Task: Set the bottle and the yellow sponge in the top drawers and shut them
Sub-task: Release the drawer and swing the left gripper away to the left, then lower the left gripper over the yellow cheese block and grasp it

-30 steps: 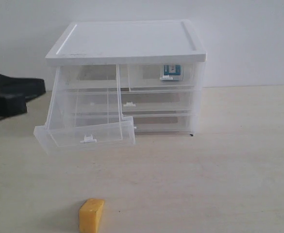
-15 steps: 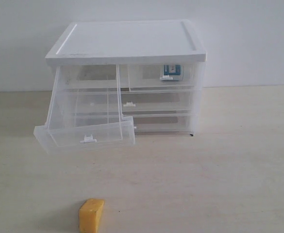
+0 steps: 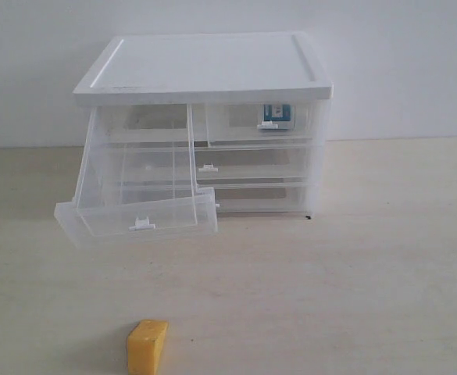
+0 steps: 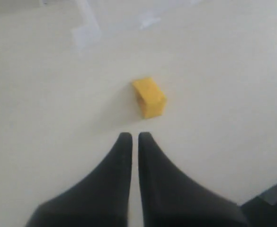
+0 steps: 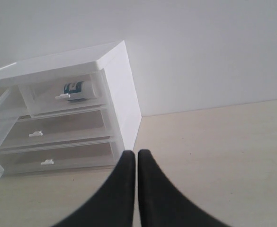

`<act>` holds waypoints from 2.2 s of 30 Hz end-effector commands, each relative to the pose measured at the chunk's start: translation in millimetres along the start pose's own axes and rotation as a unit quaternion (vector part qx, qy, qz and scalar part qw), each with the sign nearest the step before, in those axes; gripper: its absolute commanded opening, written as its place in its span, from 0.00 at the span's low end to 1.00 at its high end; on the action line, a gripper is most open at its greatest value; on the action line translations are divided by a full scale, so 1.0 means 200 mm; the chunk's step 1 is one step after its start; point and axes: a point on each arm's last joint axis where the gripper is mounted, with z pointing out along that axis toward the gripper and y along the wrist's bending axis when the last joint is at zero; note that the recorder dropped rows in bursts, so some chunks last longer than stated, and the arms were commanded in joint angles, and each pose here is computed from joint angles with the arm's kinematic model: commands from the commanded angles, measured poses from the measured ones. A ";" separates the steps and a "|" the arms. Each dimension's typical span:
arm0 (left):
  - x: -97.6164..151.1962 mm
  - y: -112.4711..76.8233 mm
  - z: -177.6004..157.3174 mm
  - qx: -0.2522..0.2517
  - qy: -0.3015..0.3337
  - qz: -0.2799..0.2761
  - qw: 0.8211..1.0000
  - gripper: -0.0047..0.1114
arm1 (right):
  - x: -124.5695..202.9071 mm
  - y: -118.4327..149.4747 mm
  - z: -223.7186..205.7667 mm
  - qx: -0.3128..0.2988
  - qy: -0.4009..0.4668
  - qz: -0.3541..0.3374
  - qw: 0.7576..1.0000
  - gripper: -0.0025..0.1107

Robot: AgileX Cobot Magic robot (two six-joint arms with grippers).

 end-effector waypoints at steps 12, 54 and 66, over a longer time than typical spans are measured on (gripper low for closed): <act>0.26 -0.04 0.31 0.106 0.046 -0.014 0.993 0.08 | 0.00 0.00 0.00 0.001 -0.002 0.001 1.000 0.02; 0.26 -0.38 1.04 -0.086 0.052 0.045 0.994 0.63 | 0.00 0.00 0.00 0.001 -0.002 0.003 1.000 0.02; 0.25 -0.36 1.11 -0.119 0.026 0.023 0.992 0.63 | 0.00 0.00 0.00 0.001 -0.001 0.001 1.000 0.02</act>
